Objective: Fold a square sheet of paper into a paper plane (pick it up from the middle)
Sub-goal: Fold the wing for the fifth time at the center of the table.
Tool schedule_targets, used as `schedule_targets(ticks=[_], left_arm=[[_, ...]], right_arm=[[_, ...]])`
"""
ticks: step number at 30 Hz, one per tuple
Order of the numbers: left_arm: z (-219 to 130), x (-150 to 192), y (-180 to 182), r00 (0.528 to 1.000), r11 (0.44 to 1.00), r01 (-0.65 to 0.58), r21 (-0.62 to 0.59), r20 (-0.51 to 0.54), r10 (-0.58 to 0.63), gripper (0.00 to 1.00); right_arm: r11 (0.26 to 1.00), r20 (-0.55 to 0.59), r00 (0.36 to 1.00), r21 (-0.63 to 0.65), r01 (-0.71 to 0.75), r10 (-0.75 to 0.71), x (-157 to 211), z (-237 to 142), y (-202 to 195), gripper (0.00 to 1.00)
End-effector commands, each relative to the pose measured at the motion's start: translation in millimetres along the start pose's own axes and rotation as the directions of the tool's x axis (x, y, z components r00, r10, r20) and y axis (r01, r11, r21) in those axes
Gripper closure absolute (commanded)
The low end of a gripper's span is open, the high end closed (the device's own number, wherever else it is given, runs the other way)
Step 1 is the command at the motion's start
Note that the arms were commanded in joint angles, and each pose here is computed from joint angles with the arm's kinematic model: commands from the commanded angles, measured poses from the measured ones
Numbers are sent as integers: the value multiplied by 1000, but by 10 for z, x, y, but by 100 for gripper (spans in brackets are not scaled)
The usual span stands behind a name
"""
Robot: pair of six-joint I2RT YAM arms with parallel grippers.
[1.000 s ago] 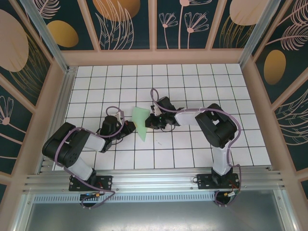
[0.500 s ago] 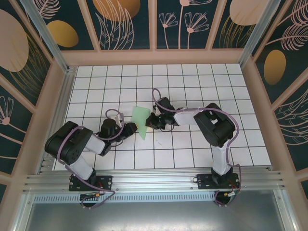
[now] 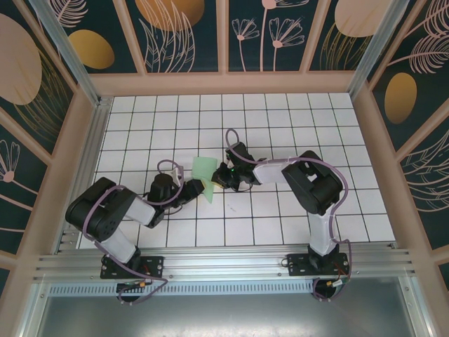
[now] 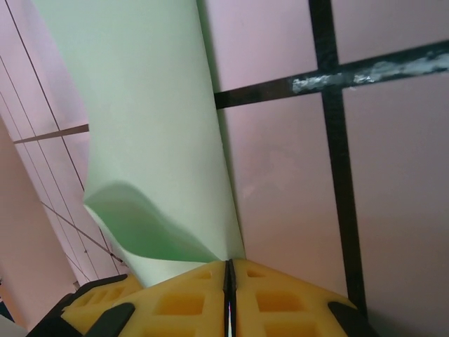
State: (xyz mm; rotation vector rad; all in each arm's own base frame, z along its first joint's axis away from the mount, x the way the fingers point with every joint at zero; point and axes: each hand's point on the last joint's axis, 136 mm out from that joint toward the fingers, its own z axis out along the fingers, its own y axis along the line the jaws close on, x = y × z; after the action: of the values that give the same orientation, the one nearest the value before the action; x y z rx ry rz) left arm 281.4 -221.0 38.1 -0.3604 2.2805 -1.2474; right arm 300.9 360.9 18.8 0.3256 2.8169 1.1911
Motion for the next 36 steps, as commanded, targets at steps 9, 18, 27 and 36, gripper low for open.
schedule_targets(ticks=[9, 18, 27, 36], left_arm=[[-146, 44, 519, 986, 928, 164, -334, 27, -165, 45], [27, 119, 292, 979, 950, 181, -254, -46, -198, 55], [184, 221, 128, 977, 963, 151, -222, -118, -180, 56], [137, 193, 62, 986, 977, 125, -171, -86, -142, 70]], right_arm=[[994, 10, 997, 73, -82, 82, 35, 15, -302, 88], [992, -13, 993, 29, -120, 120, 46, 9, -301, 89], [992, -25, 991, 8, -129, 129, 68, 5, -281, 89], [992, -32, 992, -12, -122, 121, 78, -7, -230, 89]])
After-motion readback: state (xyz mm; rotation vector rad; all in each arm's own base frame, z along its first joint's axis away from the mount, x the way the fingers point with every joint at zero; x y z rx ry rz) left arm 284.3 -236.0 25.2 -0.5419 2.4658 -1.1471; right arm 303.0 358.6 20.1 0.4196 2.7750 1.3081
